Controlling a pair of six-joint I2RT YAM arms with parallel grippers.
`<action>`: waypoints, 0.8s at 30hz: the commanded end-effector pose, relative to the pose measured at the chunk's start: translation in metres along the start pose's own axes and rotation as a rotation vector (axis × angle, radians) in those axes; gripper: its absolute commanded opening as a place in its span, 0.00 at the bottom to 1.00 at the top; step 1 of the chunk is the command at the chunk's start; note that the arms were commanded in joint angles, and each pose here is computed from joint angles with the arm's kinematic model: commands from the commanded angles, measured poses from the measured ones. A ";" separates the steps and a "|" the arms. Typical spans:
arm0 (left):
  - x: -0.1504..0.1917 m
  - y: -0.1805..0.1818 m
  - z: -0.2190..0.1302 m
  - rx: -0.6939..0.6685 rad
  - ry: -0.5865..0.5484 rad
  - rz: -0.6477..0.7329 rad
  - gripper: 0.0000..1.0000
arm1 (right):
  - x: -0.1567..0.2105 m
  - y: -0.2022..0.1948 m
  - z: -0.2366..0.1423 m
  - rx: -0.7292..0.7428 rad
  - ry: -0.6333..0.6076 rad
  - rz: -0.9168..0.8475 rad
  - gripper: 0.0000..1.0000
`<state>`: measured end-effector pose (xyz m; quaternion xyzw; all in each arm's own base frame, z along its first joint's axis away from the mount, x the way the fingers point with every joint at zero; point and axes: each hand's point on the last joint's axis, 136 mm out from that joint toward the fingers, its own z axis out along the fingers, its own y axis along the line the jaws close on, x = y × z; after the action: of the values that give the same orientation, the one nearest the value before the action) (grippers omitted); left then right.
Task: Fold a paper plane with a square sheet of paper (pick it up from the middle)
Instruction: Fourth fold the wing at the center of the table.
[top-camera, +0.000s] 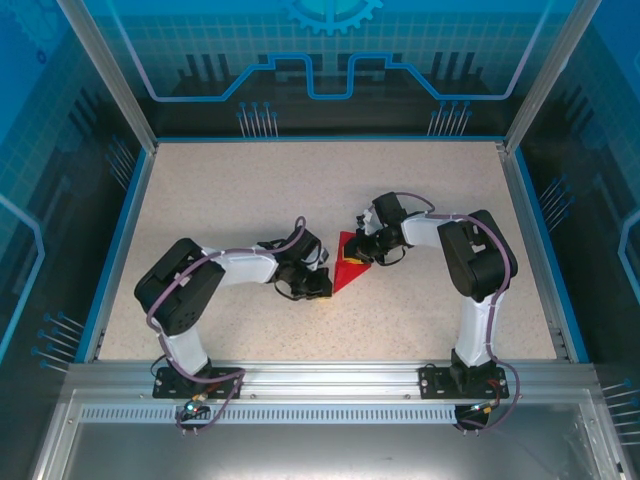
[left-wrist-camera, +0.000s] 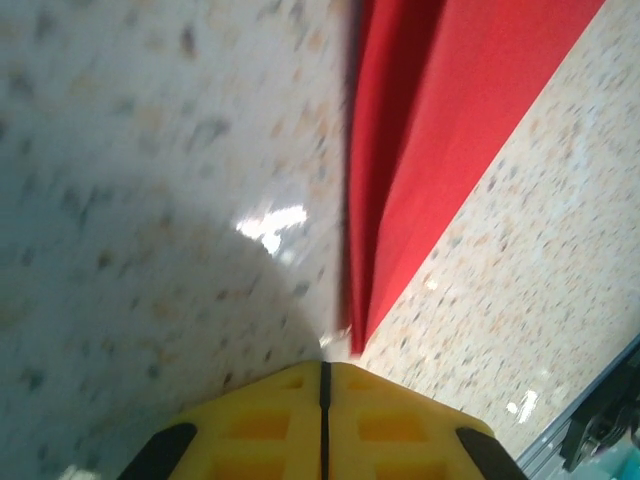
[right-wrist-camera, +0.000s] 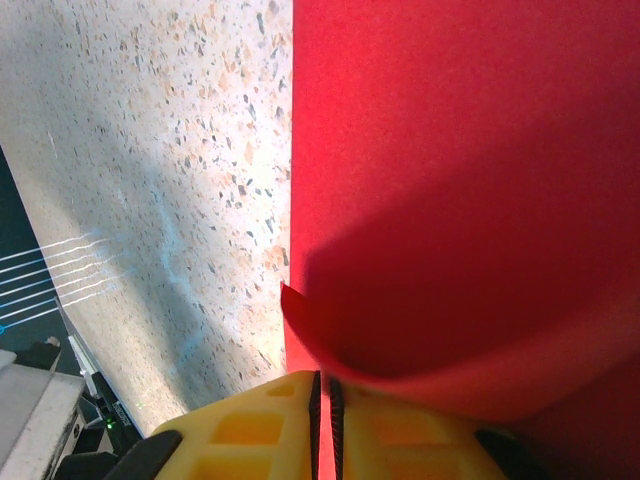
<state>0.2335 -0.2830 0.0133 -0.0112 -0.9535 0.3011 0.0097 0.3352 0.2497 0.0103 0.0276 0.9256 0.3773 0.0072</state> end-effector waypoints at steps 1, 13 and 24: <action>0.036 0.018 -0.016 -0.104 0.101 -0.036 0.09 | 0.033 -0.065 0.012 0.232 0.074 0.118 0.15; -0.056 -0.062 -0.022 0.076 -0.066 0.002 0.11 | 0.032 -0.066 0.011 0.236 0.069 0.122 0.15; -0.042 0.000 0.016 -0.096 -0.021 -0.104 0.09 | 0.022 -0.047 0.004 0.188 0.044 0.095 0.16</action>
<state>0.2813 -0.3091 0.0180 0.0175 -0.9577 0.2871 0.0016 0.3354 0.2503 0.0115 0.0259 0.9267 0.3747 0.0108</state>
